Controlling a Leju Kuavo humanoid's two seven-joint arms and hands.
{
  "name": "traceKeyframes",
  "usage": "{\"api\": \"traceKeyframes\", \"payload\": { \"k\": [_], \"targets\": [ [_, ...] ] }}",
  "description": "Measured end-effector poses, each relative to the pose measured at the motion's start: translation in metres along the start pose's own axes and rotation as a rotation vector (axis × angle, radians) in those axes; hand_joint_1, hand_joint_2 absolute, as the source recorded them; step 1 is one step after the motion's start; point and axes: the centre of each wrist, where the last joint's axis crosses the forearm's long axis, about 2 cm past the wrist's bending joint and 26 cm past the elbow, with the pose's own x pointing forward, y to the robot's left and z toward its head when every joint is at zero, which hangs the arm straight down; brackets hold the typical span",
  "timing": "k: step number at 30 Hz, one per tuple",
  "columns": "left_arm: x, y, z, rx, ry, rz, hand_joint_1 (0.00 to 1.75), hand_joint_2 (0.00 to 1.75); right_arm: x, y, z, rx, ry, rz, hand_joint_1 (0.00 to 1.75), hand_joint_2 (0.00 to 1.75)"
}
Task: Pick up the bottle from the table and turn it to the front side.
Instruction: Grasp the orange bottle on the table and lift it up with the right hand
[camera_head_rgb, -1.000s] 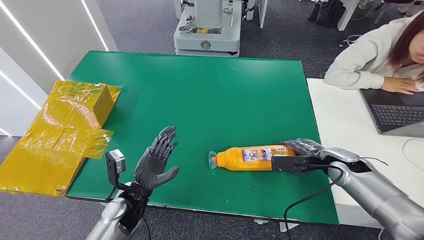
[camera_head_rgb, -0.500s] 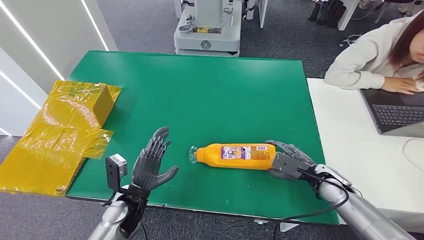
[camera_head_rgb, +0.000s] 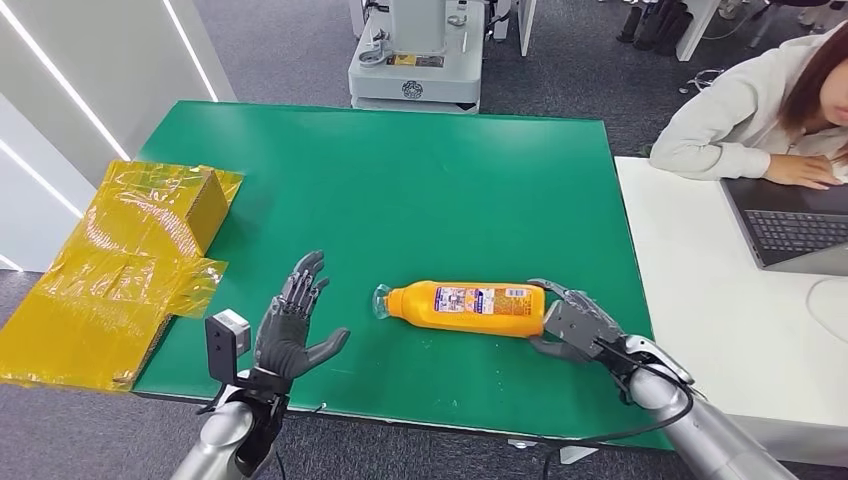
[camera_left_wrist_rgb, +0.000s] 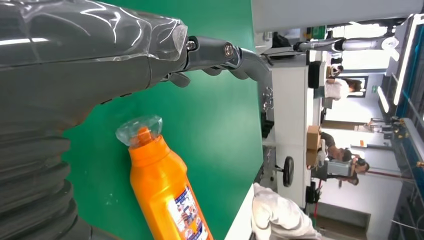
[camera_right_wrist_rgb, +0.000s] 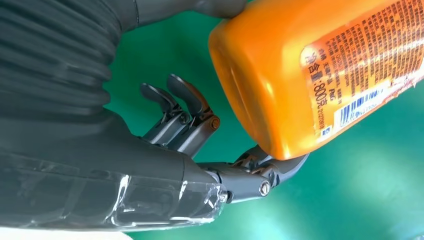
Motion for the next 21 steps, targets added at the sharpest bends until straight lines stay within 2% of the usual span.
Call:
{"api": "traceKeyframes", "payload": {
  "k": [3,4,8,12,16,21],
  "targets": [
    [-0.001,0.001,0.004,0.005,0.003,-0.001,0.0,1.75,-0.005,0.004,0.006,-0.001,0.008,-0.009,0.05,1.75],
    [-0.002,0.001,0.005,0.003,0.005,0.003,0.0,1.75,-0.007,0.005,0.008,0.004,0.019,0.002,0.0,1.75],
    [-0.003,0.001,0.011,-0.011,0.021,0.05,0.0,1.75,-0.007,-0.002,0.014,0.024,0.086,0.108,0.0,1.75],
    [-0.003,0.001,0.012,-0.038,0.047,0.133,0.0,1.75,0.008,-0.017,0.007,0.041,0.102,0.194,0.0,1.75],
    [-0.003,0.002,0.012,-0.053,0.056,0.183,0.0,1.75,0.025,-0.029,0.0,0.04,0.073,0.263,0.0,1.75],
    [-0.002,0.004,0.012,-0.051,0.061,0.191,0.0,1.75,0.043,-0.031,-0.001,-0.017,-0.023,0.297,0.0,1.75]
  ]
}}
